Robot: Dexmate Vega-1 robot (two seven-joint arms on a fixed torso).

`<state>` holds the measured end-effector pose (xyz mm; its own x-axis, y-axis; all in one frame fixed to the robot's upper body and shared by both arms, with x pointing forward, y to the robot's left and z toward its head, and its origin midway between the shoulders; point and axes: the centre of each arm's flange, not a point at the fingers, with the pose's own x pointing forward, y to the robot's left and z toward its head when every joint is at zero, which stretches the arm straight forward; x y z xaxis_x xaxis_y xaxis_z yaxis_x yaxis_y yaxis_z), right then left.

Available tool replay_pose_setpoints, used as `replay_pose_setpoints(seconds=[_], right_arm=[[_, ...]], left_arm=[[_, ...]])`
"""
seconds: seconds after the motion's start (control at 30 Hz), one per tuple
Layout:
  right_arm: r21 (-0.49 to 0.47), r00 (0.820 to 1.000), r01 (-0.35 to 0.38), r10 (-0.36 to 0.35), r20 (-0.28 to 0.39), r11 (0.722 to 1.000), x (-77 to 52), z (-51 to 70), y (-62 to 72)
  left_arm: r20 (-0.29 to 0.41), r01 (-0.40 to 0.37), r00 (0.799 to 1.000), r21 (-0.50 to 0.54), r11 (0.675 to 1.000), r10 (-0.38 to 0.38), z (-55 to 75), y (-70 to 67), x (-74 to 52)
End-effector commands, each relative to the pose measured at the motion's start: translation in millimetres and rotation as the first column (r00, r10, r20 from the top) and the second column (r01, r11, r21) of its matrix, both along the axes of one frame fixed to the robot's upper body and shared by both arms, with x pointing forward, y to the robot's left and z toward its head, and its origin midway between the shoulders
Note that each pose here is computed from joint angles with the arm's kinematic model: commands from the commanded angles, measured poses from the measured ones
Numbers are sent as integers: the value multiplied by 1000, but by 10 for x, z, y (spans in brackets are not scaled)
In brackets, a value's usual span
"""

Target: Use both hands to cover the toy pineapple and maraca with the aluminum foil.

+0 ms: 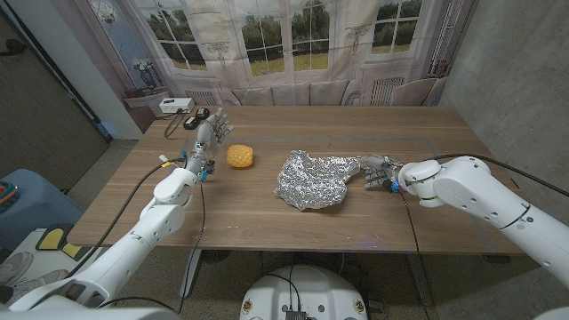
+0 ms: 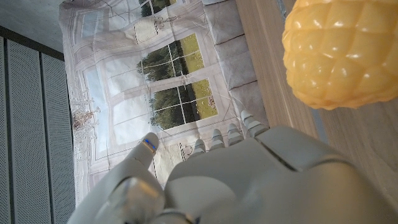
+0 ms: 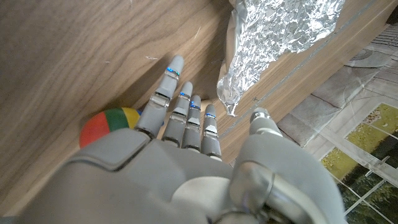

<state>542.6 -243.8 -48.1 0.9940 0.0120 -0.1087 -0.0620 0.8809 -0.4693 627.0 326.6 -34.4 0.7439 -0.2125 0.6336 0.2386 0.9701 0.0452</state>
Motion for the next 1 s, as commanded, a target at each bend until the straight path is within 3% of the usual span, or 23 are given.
replay_pose_setpoints(seconds=[0.03, 0.5, 0.8, 1.0], right_arm=[[-71, 998, 16, -20, -57, 997, 144, 95, 73], [-127, 998, 39, -45, -45, 991, 334, 146, 226], [-150, 990, 141, -136, 42, 979, 338, 162, 312], [-187, 974, 221, -206, 97, 957, 327, 165, 380]], left_arm=[[10, -1, 1000, 0, 1000, 1, 28, 17, -26], [9, -5, 1000, -15, 1000, 5, 8, 65, -36], [6, -6, 1000, -21, 1000, 6, 5, 74, -25], [8, -3, 1000, -27, 1000, 4, 9, 76, -20]])
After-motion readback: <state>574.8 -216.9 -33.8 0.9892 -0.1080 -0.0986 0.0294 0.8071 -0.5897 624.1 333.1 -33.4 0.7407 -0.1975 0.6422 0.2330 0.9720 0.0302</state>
